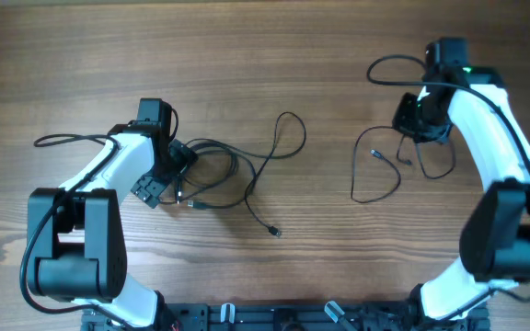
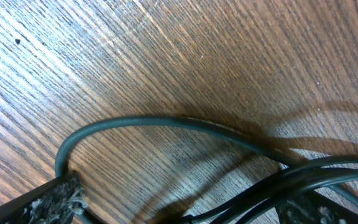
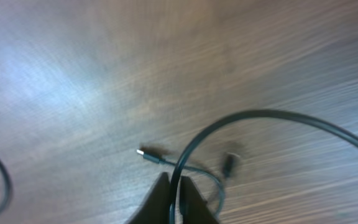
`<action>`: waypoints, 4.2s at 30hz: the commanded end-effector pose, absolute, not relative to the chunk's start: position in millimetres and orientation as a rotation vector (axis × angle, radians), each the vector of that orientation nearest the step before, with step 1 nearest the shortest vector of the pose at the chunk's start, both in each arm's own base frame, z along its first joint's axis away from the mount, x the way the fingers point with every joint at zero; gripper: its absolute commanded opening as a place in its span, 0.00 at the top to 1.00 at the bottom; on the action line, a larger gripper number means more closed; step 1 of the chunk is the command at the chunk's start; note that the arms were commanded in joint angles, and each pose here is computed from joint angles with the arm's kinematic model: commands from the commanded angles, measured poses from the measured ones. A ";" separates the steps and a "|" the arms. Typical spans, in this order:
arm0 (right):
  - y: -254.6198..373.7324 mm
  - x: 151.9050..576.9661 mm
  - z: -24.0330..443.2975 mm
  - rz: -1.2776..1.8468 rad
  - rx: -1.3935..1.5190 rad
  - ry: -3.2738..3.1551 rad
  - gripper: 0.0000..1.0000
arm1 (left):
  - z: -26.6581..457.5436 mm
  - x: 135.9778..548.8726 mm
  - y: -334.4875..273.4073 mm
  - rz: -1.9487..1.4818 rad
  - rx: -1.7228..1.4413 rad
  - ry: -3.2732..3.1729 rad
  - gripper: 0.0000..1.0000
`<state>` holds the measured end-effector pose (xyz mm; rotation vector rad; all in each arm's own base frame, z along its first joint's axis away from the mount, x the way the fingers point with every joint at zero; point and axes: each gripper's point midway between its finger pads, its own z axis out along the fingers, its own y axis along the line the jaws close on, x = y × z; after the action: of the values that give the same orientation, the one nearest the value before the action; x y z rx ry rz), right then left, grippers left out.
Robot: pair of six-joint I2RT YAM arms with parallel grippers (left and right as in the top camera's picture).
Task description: Untangle cables
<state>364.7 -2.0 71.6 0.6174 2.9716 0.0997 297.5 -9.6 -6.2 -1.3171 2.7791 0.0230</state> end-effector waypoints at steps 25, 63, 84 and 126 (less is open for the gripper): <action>12.5 371.4 98.0 0.054 0.189 2.985 0.00 | -30.1 283.7 -15.4 0.026 -1.339 2.840 0.00; 38.7 330.4 -37.3 0.193 0.057 2.906 0.96 | 122.3 290.9 -30.0 -0.383 -1.015 2.598 0.00; -31.5 395.9 163.7 -0.092 0.256 2.455 0.96 | 238.1 199.9 -5.7 -0.413 -0.886 2.177 0.00; -377.3 333.2 77.2 -0.387 1.113 2.105 0.95 | 235.6 187.1 -1.1 -0.381 -0.900 2.178 0.00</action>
<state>310.5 -387.7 107.2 1.1500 2.0544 -0.5565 186.9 -4.3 235.5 -0.9164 2.1789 -0.4092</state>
